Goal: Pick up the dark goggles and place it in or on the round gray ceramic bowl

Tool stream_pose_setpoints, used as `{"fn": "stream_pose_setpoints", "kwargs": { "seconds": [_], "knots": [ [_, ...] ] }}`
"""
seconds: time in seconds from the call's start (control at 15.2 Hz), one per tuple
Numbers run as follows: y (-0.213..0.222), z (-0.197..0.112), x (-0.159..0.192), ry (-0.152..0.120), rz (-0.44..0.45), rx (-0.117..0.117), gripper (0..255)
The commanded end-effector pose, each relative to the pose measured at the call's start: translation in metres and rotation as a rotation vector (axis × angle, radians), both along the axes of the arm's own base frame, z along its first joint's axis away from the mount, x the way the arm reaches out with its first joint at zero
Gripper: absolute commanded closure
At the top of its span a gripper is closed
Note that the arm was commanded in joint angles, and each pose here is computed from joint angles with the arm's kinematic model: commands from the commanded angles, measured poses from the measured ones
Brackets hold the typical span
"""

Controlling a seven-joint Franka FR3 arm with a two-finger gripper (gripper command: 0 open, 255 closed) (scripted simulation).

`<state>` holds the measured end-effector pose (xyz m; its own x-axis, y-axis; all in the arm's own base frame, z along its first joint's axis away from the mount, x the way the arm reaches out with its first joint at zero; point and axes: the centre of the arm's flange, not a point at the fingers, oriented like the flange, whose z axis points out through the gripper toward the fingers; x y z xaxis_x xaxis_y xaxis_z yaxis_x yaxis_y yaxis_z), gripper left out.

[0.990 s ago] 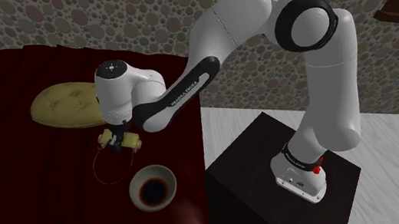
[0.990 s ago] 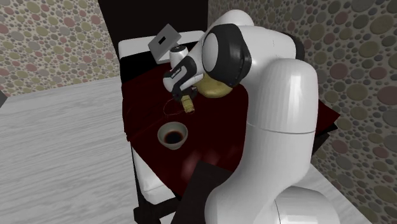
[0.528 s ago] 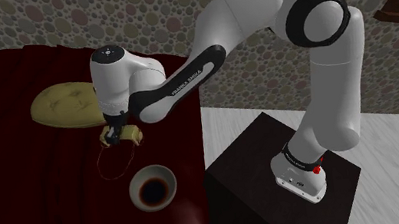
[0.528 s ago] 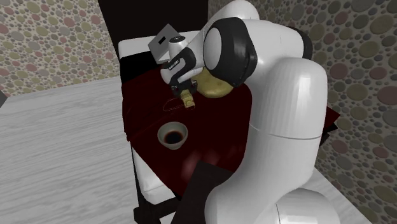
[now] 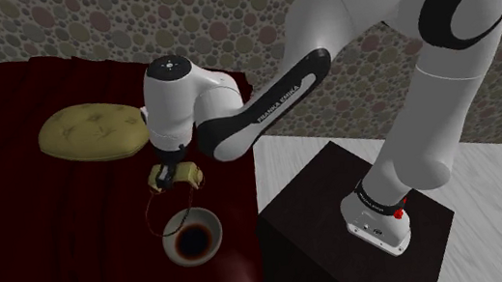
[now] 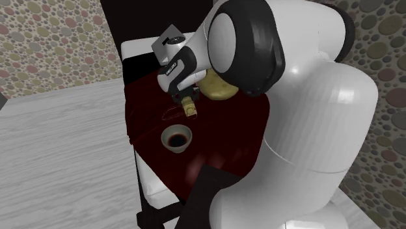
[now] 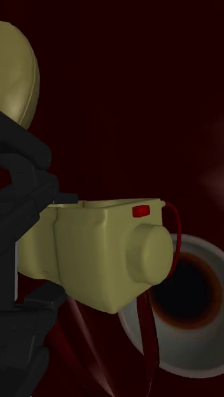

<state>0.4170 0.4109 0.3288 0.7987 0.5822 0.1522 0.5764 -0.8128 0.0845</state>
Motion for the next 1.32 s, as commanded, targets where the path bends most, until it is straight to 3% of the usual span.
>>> {"fn": "stream_pose_setpoints", "kwargs": {
  "seconds": [0.0, 0.26, 1.25],
  "knots": [
    [-0.006, 0.006, -0.023, 0.000, -0.001, -0.001, 255],
    [-0.020, 0.019, -0.073, 0.000, -0.001, -0.001, 255],
    [-0.020, -0.060, -0.073, 0.000, -0.001, -0.001, 255]
  ]
}}
